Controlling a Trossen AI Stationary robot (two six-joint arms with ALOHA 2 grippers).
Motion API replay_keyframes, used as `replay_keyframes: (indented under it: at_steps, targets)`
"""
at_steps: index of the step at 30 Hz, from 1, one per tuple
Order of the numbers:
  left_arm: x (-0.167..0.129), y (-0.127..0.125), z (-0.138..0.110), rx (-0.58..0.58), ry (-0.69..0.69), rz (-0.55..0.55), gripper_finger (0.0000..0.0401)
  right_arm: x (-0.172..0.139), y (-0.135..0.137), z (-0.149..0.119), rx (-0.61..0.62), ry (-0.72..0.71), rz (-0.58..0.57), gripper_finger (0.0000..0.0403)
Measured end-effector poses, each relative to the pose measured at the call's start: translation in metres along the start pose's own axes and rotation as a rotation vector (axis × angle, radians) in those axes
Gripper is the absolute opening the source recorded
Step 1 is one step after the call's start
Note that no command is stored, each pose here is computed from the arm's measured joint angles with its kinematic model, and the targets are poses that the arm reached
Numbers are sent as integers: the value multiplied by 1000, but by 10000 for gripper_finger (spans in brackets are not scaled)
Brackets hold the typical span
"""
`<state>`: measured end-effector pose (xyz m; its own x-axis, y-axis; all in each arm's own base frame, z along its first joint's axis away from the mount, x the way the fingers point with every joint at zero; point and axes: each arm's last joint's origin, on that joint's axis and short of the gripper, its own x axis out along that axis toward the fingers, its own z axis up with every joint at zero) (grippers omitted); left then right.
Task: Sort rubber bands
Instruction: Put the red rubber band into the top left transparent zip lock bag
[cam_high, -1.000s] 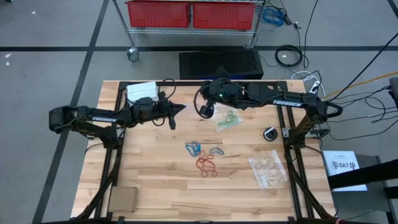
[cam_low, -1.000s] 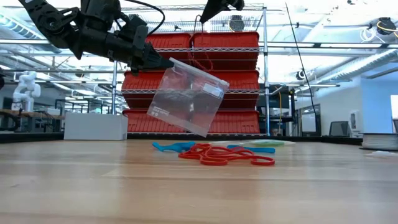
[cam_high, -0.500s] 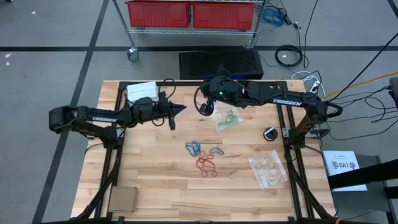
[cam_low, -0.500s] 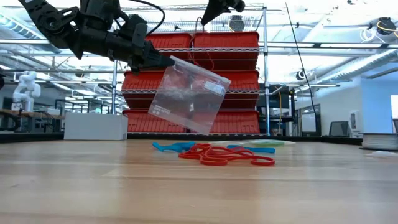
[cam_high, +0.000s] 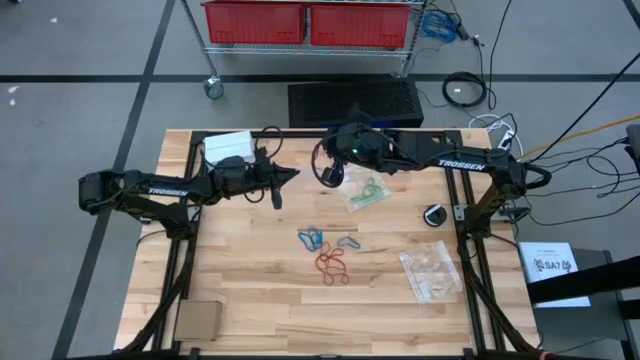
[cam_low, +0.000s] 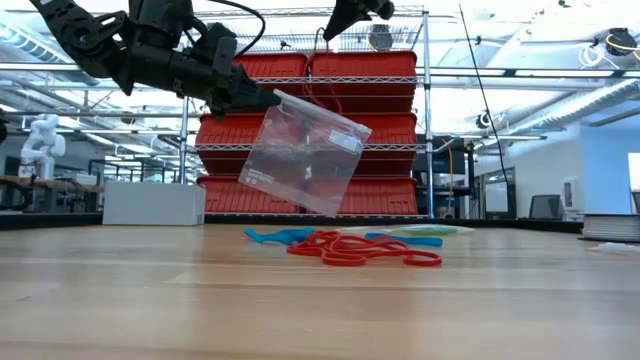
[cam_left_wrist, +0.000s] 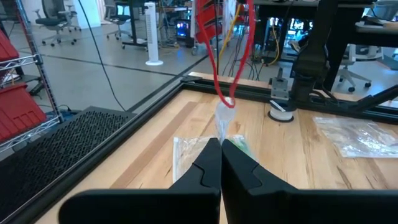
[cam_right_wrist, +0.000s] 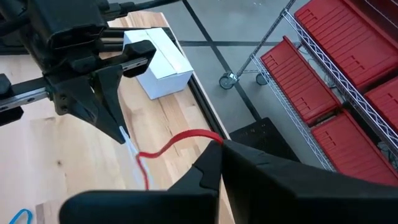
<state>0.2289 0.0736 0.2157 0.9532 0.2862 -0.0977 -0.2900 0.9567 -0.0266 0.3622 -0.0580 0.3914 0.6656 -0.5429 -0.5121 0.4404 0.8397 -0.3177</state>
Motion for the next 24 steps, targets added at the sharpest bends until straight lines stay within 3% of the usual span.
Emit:
replay_keyframes:
  at_steps: [13,24]
  targets:
    - [0,0,0,1,0,0,0,-6,12,-7,35,62,43,0]
    - [0,0,0,3,1,0,0,-7,18,-9,113,93,206,0]
